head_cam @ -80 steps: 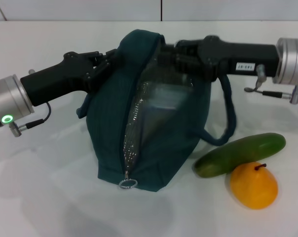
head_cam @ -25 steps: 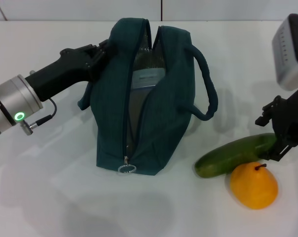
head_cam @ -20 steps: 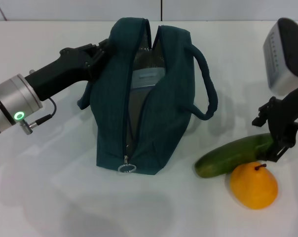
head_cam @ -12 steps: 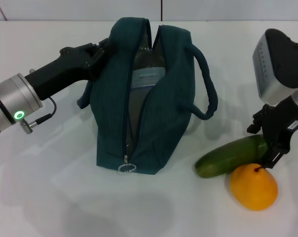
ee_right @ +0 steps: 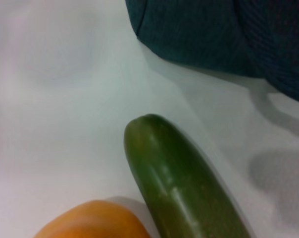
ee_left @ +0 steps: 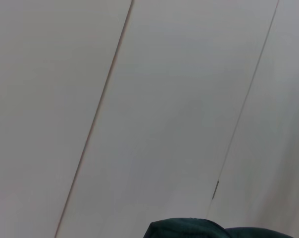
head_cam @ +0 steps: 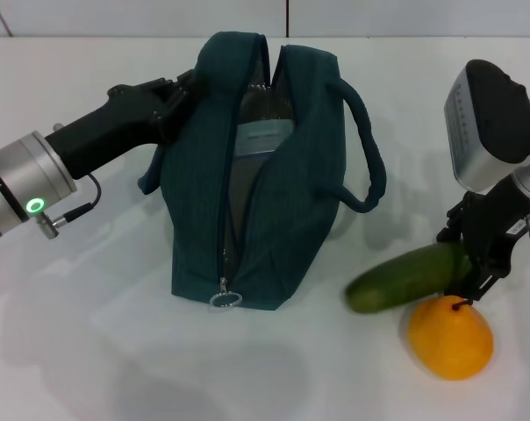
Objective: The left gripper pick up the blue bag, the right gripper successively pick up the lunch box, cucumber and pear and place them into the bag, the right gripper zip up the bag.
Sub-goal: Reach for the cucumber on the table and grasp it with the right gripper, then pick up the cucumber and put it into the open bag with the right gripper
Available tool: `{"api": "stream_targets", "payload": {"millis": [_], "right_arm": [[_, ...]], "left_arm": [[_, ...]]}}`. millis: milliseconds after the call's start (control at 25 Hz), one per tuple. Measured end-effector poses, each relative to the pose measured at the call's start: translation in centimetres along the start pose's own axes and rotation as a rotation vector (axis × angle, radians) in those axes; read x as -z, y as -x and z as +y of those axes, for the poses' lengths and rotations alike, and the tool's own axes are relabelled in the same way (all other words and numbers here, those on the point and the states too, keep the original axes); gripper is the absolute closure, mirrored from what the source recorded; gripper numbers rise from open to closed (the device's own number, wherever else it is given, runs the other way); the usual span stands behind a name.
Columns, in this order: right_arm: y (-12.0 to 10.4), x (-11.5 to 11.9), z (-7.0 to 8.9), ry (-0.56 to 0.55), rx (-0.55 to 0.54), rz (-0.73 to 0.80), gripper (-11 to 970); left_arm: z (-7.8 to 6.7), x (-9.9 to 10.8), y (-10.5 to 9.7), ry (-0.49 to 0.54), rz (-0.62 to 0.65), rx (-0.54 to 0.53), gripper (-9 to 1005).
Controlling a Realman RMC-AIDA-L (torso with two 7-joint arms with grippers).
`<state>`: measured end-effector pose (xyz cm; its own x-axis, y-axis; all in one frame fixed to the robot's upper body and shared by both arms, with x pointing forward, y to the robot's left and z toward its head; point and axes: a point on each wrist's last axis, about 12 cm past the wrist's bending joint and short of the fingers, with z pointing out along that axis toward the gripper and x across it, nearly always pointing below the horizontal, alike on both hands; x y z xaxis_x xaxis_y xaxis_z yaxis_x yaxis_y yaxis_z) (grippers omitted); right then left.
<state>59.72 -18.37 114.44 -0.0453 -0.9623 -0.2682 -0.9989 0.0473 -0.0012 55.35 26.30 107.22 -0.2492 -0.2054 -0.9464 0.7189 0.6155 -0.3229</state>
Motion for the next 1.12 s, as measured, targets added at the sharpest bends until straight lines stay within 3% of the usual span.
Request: {"api": "stream_targets", "payload": {"millis": [160,400,640,800,1120], "right_arm": [[0.0,-0.1,0.0,-0.003,-0.016,-0.005,189],[-0.2,0.1,-0.1,-0.012,-0.039,-0.038,320],[-1.4,1.1,0.3,0.015,-0.053,-0.135,328],[-3.7,2.3,1.2,0.026,-0.059,-0.215,334],[-8.4,4.4,0.9,-0.112,-0.248,-0.349,334]], "left_arm": [[0.0,0.0,0.0,0.0,0.001,0.0,922],[0.0,0.1,-0.1,0.003,0.001,0.001,922],[0.0,0.4,-0.3,0.008,0.002,0.005,922],[0.0,0.4,-0.3,0.008,-0.001,0.006,922],[0.0,0.5,-0.1,0.006,-0.004,-0.002,922]]}}
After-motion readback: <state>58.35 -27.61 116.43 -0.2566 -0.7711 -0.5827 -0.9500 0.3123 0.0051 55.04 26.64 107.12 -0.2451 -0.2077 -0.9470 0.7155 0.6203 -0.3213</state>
